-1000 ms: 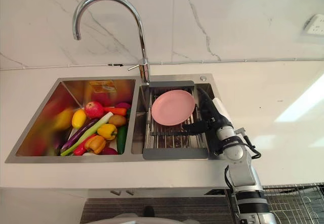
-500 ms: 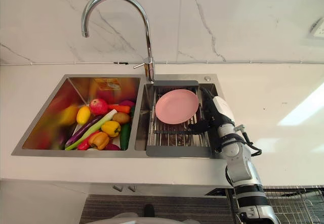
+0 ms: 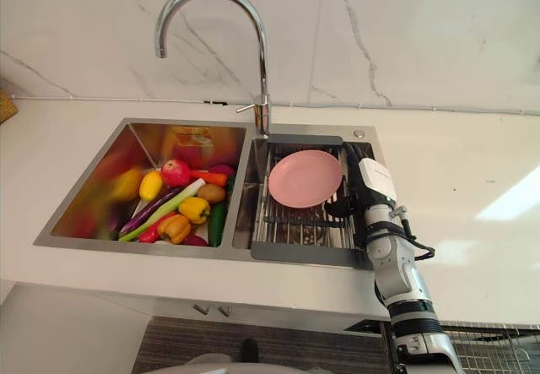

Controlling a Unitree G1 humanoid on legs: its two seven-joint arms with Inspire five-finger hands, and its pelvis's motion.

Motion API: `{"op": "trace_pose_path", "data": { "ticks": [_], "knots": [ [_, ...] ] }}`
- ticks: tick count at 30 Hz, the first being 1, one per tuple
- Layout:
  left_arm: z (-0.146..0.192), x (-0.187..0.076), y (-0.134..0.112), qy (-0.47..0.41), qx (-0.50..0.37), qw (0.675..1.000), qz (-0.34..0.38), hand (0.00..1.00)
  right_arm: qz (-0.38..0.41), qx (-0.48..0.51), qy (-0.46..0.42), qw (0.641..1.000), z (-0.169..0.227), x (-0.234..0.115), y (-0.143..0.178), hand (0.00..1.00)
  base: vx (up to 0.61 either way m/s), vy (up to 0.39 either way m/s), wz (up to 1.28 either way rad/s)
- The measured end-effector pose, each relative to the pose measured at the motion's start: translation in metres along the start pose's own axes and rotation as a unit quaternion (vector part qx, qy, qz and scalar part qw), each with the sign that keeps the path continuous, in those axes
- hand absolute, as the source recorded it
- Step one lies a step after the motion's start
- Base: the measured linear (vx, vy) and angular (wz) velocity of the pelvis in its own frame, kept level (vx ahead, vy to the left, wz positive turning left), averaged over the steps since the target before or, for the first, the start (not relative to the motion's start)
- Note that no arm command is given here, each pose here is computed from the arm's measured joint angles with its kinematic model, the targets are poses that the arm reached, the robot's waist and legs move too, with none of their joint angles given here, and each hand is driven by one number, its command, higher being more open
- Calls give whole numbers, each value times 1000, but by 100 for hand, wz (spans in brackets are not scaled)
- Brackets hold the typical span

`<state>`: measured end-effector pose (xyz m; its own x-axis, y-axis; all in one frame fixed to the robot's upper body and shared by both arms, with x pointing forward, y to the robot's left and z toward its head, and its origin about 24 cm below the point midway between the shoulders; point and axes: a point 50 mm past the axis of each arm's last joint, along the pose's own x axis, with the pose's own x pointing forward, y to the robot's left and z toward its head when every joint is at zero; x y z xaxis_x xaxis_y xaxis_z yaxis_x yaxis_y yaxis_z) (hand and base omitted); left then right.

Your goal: Walk over to the sink, pick up the cup, carry it to the dishwasher, place the cup inside the dishwasher, then close the dishwasher door

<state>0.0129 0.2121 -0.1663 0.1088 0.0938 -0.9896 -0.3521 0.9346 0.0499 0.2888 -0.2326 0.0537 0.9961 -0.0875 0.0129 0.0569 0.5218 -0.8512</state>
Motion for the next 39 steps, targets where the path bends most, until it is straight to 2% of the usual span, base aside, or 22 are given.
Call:
{"op": "trace_pose_path", "data": {
  "ticks": [6,21,30,31,39],
  "knots": [
    [0,0,0,0,13,1000,1,100,-2,-22,1,1000,2,4,6,100,-14,-22,6],
    [1,0,2,0,36,999,-2,100,-106,-71,-27,991,7,7,6,100,-15,-29,6],
    [1,0,2,-1,38,999,-4,100,-89,-111,-81,986,18,4,20,100,-9,-21,2],
    [1,0,2,-1,39,999,-5,100,-84,-119,-91,985,20,3,22,0,0,0,0],
    [2,-1,3,0,63,998,-9,100,-46,-166,-164,971,40,3,36,0,-5,-24,3]
  ]
}}
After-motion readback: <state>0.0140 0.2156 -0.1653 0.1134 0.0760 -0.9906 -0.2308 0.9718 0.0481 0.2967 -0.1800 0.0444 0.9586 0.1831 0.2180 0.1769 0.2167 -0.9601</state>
